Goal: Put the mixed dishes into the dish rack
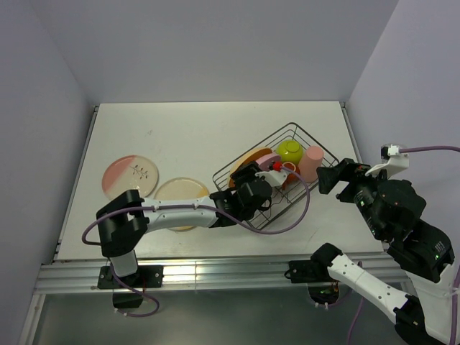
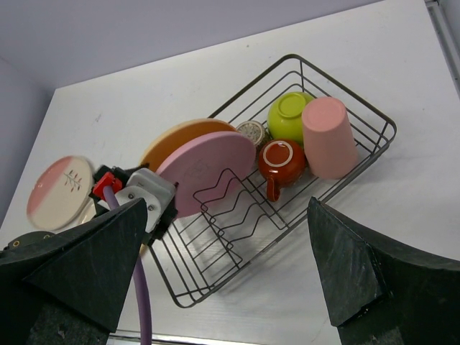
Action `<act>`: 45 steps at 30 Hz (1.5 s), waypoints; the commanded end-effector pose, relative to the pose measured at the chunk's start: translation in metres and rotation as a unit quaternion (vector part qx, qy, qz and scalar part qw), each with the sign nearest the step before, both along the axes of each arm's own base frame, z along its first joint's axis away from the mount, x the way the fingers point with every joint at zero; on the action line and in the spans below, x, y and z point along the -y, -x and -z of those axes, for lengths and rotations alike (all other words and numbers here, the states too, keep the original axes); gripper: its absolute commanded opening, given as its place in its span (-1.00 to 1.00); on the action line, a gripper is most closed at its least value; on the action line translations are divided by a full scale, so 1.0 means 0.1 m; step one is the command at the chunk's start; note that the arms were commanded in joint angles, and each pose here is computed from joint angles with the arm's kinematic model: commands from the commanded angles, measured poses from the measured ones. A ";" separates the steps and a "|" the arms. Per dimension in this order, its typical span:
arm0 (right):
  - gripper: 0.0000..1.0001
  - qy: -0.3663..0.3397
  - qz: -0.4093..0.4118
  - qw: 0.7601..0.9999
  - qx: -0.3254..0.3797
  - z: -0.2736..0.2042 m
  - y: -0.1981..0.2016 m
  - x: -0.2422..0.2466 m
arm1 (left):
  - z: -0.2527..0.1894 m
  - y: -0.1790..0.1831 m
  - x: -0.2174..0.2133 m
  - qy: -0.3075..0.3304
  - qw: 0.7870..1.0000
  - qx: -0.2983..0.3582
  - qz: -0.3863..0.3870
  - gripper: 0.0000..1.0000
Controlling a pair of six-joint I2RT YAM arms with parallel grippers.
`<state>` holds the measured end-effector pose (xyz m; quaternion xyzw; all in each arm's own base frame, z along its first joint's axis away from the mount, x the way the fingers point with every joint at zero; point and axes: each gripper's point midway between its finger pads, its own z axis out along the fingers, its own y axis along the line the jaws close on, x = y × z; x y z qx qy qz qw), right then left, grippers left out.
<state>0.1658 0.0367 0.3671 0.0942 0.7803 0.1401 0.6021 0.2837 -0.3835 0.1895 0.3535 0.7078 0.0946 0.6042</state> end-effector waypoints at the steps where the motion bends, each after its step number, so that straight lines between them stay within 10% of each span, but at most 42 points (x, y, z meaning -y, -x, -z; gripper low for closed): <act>1: 0.99 -0.002 0.004 1.000 0.004 0.00 -0.01 0.01 | -0.19 -0.06 0.06 0.045 0.999 0.005 -0.011 0.29; 8: 0.99 -0.002 0.001 1.000 0.002 0.01 -0.02 -0.01 | -0.22 -0.10 -0.03 0.055 0.998 0.013 -0.029 0.55; 32: 0.99 -0.007 -0.009 1.000 0.004 -0.05 -0.03 -0.06 | -0.63 0.09 -0.29 0.113 0.992 0.007 -0.054 0.53; 38: 0.99 -0.005 -0.013 1.000 0.007 -0.08 -0.01 -0.06 | -1.02 0.02 -0.96 0.225 0.963 0.015 -0.150 0.54; 45: 0.99 -0.004 -0.022 1.000 0.004 -0.05 -0.02 -0.10 | -1.16 -0.33 -2.20 0.399 0.881 -0.028 -0.253 0.51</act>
